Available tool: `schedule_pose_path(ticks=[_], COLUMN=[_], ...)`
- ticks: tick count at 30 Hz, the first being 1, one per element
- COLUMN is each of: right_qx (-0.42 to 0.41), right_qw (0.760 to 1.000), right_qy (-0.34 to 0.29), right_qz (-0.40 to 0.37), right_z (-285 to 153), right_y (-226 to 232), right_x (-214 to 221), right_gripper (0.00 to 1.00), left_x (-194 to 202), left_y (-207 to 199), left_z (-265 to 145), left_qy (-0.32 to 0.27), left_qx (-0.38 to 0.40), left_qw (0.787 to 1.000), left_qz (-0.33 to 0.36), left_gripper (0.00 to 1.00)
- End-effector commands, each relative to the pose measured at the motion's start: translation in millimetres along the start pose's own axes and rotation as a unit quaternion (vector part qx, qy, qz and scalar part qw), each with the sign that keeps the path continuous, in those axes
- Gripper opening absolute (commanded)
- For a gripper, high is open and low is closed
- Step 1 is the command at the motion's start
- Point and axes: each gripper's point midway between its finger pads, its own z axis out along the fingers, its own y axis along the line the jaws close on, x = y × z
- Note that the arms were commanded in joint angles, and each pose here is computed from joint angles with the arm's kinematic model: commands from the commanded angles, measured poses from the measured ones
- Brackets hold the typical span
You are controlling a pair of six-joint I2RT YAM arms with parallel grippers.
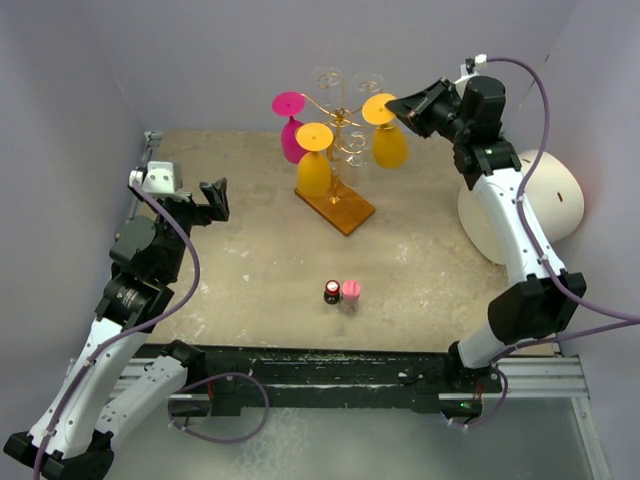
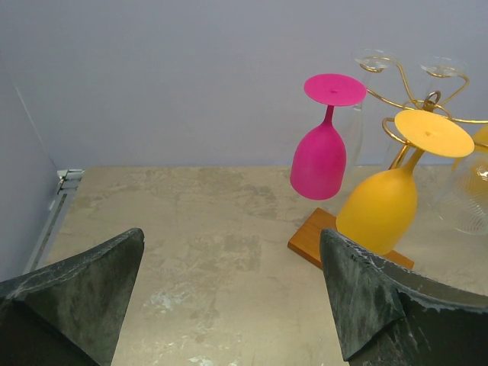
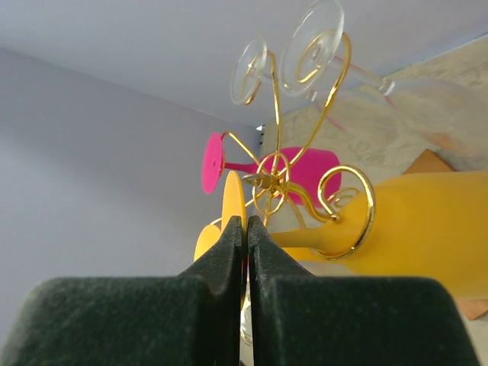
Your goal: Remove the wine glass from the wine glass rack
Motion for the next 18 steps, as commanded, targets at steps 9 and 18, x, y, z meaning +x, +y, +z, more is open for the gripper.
schedule_pose_path(ticks=[9,18], right_qx=[-0.081,-0.071], right_qw=[0.997,0.997], right_qy=[-0.006,-0.019], right_qz=[0.013,0.031], right_z=[10.7,25.3], right_y=[31.3,26.3], right_x=[-11.4,-20.7], right_gripper=[0.00,0.00], left_x=[-9.2,-8.1], left_y=[-2.8,-3.4], left_z=[0.9,1.7], left_qy=[-0.017,-0.015], left_qx=[0.007,0.008], left_qw=[1.000,1.000], left_qz=[-0.013,-0.013], left_gripper=[0.99,0.99])
